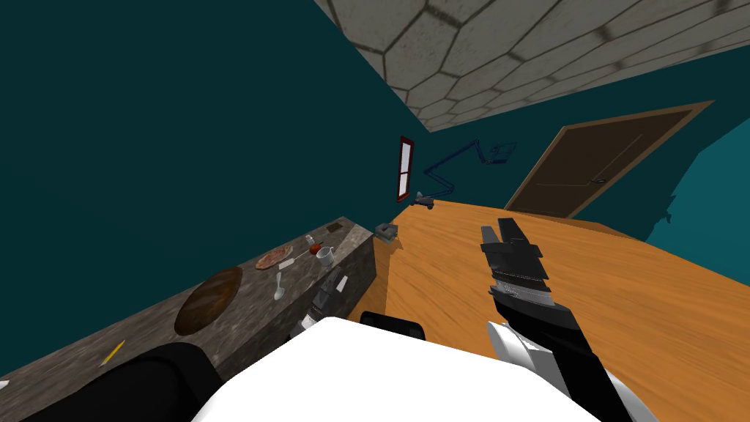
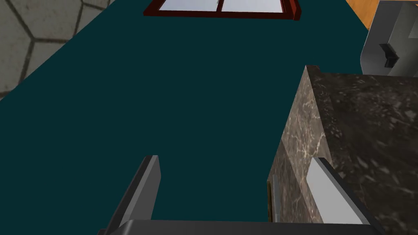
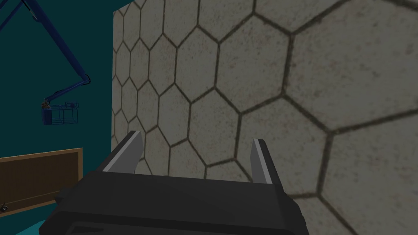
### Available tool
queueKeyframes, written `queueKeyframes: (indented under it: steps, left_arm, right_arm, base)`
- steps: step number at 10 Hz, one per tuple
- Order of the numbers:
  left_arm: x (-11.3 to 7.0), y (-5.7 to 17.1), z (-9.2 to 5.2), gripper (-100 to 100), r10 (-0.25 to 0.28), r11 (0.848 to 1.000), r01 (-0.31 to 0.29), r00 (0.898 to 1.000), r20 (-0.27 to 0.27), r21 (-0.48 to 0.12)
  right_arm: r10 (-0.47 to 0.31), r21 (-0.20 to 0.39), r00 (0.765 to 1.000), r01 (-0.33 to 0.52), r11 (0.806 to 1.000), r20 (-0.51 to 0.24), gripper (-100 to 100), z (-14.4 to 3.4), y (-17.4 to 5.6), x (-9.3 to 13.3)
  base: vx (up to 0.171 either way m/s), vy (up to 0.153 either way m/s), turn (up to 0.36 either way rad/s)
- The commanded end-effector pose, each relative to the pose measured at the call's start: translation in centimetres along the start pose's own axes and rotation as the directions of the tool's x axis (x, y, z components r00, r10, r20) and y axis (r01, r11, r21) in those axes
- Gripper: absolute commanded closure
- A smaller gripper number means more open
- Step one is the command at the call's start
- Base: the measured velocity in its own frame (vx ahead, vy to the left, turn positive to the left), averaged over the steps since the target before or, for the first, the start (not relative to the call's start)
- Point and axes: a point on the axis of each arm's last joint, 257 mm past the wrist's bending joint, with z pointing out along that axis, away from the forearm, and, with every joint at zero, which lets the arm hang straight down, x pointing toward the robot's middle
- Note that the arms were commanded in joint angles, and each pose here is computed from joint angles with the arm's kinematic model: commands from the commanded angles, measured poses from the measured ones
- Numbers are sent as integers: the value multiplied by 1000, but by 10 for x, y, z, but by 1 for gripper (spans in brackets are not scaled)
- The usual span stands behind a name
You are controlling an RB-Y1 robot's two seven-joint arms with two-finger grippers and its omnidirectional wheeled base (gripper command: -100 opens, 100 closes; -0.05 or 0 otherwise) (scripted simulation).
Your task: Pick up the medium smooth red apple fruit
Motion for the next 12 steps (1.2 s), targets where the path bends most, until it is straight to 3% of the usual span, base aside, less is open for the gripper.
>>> queueKeyframes:
  steps: [1,2,3,4,5,6,7,8,9,10,11,12]
  left_arm:
    - [5,31,-28,-100,-51,993,50,999,-7,-103]
    - [5,32,-29,-100,-42,993,39,999,-22,-112]
    - [11,55,-55,-100,-86,977,81,996,-20,-197]
    - [10,56,-59,-100,-80,975,72,996,-32,-209]
    - [15,76,-88,-100,-125,949,114,992,-16,-293]
    - [15,77,-91,-100,-116,947,99,993,-36,-307]
    - [19,95,-124,-100,-154,910,135,988,-19,-392]
    - [18,96,-126,-100,-148,908,122,988,-34,-402]
    - [21,110,-161,-100,-180,862,150,984,-16,-484]
    - [20,110,-163,-100,-175,859,139,984,-29,-492]
    - [23,122,-198,-100,-203,808,167,979,-2,-564]
    - [20,122,-201,-100,-197,803,148,980,-22,-577]
  right_arm:
    - [0,0,1000,0,1000,0,0,0,0,0]
    - [0,0,1000,0,1000,0,0,0,0,0]
    - [0,0,1000,0,1000,0,0,0,0,0]
    - [0,0,1000,0,1000,0,0,0,0,0]
    - [0,0,1000,0,1000,0,0,0,0,0]
    - [0,0,1000,0,1000,0,0,0,0,0]
    - [0,0,1000,0,1000,0,0,0,0,0]
    - [0,0,1000,0,1000,0,0,0,0,0]
    - [0,0,1000,0,1000,0,0,0,0,0]
    - [0,0,1000,0,1000,0,0,0,0,0]
    - [0,0,1000,0,1000,0,0,0,0,0]
    - [0,0,1000,0,1000,0,0,0,0,0]
  base:
    - [36,-91,-45]
    - [32,-69,-8]
    - [36,-82,-42]
    - [39,-73,-14]
    - [45,-93,-46]
    - [34,-77,-13]
    - [35,-80,-59]
    - [26,-64,-23]
    - [25,-79,-74]
    - [26,-62,-18]
    - [39,-65,-57]
    - [32,-52,-25]
